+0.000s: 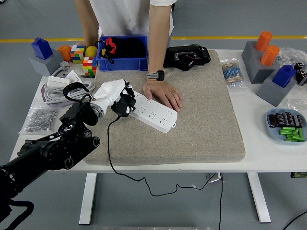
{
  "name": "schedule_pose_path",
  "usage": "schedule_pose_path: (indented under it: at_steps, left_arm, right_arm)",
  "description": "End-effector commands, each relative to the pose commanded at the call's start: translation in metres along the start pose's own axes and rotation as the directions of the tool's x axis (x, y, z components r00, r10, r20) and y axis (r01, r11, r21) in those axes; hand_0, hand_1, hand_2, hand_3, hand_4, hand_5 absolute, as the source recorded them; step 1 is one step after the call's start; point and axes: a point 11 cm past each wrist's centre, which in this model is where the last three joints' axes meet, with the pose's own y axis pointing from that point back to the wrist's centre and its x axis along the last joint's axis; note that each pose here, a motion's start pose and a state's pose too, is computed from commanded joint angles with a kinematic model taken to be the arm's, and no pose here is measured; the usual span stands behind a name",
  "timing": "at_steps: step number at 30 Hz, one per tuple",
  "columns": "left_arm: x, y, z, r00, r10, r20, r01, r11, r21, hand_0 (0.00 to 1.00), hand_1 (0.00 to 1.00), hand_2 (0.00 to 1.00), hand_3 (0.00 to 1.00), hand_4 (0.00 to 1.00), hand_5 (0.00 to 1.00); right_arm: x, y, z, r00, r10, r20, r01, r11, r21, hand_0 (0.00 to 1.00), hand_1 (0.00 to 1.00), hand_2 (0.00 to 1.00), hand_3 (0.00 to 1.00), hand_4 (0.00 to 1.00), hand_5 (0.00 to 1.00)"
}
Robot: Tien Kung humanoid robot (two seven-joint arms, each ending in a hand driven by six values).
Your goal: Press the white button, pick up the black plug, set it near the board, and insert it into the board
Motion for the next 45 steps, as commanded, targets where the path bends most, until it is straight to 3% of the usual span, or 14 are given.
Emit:
schedule_pose_path:
  at_steps: [1, 6, 7, 12, 13, 18, 19, 25, 35, 36, 37, 42, 43, 45]
  left_arm:
    - [0.000, 0.000, 0.000, 1.000, -0.002, -0.005, 0.002, 1.000, -0.001, 0.188, 0.329, 0.378, 0.566, 0.802, 0.002]
    - [-0.003, 0.000, 0.000, 0.999, -0.020, -0.037, 0.020, 1.000, 0.005, 0.188, 0.329, 0.378, 0.566, 0.802, 0.002]
    - [-0.003, 0.000, -0.001, 0.999, -0.021, -0.041, 0.021, 1.000, 0.005, 0.297, 0.447, 0.426, 0.593, 0.920, 0.002]
    - [-0.003, 0.000, 0.000, 0.998, -0.025, -0.049, 0.025, 1.000, 0.005, 0.297, 0.447, 0.426, 0.593, 0.920, 0.002]
    - [-0.003, 0.000, 0.000, 0.998, -0.026, -0.051, 0.026, 1.000, 0.005, 0.446, 0.604, 0.546, 0.669, 0.968, 0.018]
    - [-0.004, 0.001, -0.001, 0.998, -0.028, -0.052, 0.029, 1.000, 0.006, 0.446, 0.604, 0.546, 0.669, 0.968, 0.018]
    - [-0.004, 0.001, -0.001, 0.998, -0.028, -0.053, 0.028, 1.000, 0.006, 0.720, 0.788, 0.726, 0.748, 0.998, 0.154]
    - [-0.002, 0.000, 0.000, 0.998, -0.022, -0.058, 0.022, 1.000, 0.003, 0.778, 0.829, 0.765, 0.772, 0.998, 0.216]
    - [-0.002, 0.002, 0.002, 0.998, -0.013, -0.061, 0.013, 1.000, -0.011, 0.793, 0.845, 0.780, 0.779, 0.998, 0.237]
    - [-0.001, 0.002, 0.003, 0.998, -0.010, -0.062, 0.009, 1.000, -0.017, 0.793, 0.845, 0.780, 0.779, 0.998, 0.237]
    - [0.000, 0.003, 0.005, 0.998, -0.006, -0.063, 0.004, 1.000, -0.026, 0.874, 0.921, 0.885, 0.831, 0.998, 0.342]
    - [0.006, 0.008, 0.015, 0.995, 0.023, -0.098, -0.031, 0.997, -0.078, 0.874, 0.921, 0.885, 0.831, 0.998, 0.342]
    - [0.008, 0.010, 0.017, 0.993, 0.034, -0.109, -0.044, 0.994, -0.096, 0.901, 0.930, 0.884, 0.852, 0.998, 0.464]
    - [0.012, 0.014, 0.020, 0.991, 0.054, -0.125, -0.070, 0.989, -0.129, 0.901, 0.930, 0.884, 0.852, 0.998, 0.464]
  right_arm:
    - [0.000, 0.000, 0.000, 1.000, 0.000, 0.000, 0.000, 1.000, 0.000, 0.598, 0.501, 0.508, 0.529, 0.646, 0.329]
    - [-0.001, 0.000, 0.000, 1.000, -0.002, 0.000, 0.002, 1.000, 0.001, 0.598, 0.501, 0.508, 0.529, 0.646, 0.329]
    - [-0.001, 0.000, 0.000, 1.000, -0.002, 0.000, 0.002, 1.000, 0.001, 0.597, 0.501, 0.507, 0.530, 0.646, 0.328]
    - [-0.001, 0.000, 0.000, 1.000, -0.002, -0.001, 0.002, 1.000, 0.000, 0.597, 0.501, 0.507, 0.530, 0.646, 0.328]
    - [-0.001, 0.000, 0.000, 1.000, -0.001, -0.001, 0.001, 1.000, 0.000, 0.597, 0.501, 0.508, 0.531, 0.646, 0.328]
    - [0.000, 0.000, 0.001, 1.000, -0.001, -0.002, 0.001, 1.000, 0.000, 0.597, 0.501, 0.508, 0.531, 0.646, 0.328]
    - [-0.001, 0.000, 0.000, 1.000, -0.001, -0.002, 0.001, 1.000, 0.000, 0.597, 0.501, 0.507, 0.530, 0.645, 0.328]
    - [-0.001, 0.000, 0.000, 1.000, -0.002, -0.001, 0.002, 1.000, 0.000, 0.597, 0.502, 0.507, 0.531, 0.645, 0.326]
    - [-0.001, 0.000, 0.000, 1.000, -0.003, 0.002, 0.003, 1.000, 0.002, 0.597, 0.503, 0.507, 0.531, 0.644, 0.326]
    - [-0.002, 0.000, 0.000, 1.000, -0.003, 0.002, 0.003, 1.000, 0.002, 0.597, 0.503, 0.507, 0.531, 0.644, 0.326]
    - [-0.002, 0.000, 0.000, 1.000, -0.004, 0.002, 0.004, 1.000, 0.002, 0.597, 0.500, 0.507, 0.531, 0.644, 0.324]
    - [-0.001, 0.000, 0.001, 1.000, -0.002, 0.002, 0.002, 1.000, 0.000, 0.597, 0.500, 0.507, 0.531, 0.644, 0.324]
    - [-0.001, 0.000, 0.001, 1.000, -0.001, 0.002, 0.001, 1.000, 0.000, 0.597, 0.501, 0.507, 0.531, 0.644, 0.325]
    - [0.000, 0.000, 0.000, 1.000, -0.001, 0.002, 0.001, 1.000, 0.001, 0.597, 0.501, 0.507, 0.531, 0.644, 0.325]
